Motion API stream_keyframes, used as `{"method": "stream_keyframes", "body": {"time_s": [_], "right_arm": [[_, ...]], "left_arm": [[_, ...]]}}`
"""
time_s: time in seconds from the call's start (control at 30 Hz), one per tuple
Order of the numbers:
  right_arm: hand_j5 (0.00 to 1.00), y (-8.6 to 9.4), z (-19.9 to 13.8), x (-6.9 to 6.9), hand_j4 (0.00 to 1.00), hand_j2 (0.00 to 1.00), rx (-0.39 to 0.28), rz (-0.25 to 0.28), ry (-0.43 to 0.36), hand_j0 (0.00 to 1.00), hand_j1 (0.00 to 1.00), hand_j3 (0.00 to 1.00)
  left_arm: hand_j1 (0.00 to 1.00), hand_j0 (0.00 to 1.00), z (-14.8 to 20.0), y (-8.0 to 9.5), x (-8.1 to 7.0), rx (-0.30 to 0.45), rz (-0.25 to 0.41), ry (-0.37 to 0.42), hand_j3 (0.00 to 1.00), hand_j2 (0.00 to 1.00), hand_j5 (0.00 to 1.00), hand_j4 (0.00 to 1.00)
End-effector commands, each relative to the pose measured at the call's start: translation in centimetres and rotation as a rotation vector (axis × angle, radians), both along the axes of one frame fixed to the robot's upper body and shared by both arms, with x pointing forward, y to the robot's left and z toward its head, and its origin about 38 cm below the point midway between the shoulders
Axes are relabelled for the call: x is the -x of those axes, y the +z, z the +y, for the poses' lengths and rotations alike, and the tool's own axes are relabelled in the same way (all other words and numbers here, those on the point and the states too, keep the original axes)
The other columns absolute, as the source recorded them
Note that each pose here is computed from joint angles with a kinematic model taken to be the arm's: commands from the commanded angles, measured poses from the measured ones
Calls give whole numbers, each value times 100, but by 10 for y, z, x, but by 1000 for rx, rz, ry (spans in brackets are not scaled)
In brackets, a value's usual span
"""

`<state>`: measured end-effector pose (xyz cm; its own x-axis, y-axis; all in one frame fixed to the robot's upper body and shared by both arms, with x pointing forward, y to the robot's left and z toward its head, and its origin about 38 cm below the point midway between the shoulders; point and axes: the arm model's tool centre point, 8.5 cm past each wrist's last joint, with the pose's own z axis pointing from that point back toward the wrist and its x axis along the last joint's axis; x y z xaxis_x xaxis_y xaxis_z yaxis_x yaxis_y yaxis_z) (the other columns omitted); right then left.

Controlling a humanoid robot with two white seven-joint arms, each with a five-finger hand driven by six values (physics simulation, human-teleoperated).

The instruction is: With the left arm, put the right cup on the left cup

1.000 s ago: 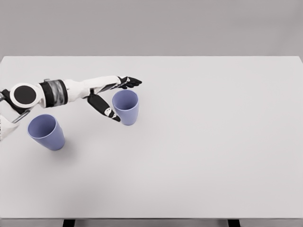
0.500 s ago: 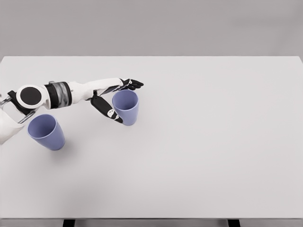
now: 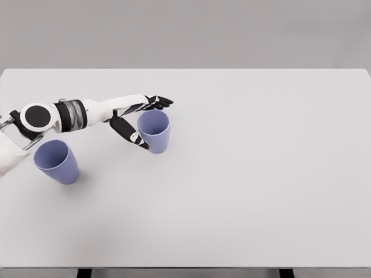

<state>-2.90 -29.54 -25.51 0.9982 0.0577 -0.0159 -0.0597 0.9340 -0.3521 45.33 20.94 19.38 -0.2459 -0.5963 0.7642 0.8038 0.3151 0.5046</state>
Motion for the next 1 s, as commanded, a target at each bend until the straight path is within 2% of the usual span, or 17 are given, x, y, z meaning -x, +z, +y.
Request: {"method": "stream_keyframes", "body": {"time_s": [0.0,0.7,0.97], "right_arm": [[100,0,0,0,100,100,0,0,0,100,100,100],[100,0,0,0,100,100,0,-1,-2,100,100,100],[100,0,0,0,100,100,0,-1,-2,100,100,100]], "left_arm": [[100,100,1,0,0,3,2,3,100,100,100,100],[100,100,-4,-10,-6,11,26,17,100,100,100,100],[78,78,-4,-11,-5,13,27,15,78,78,78,78]]}}
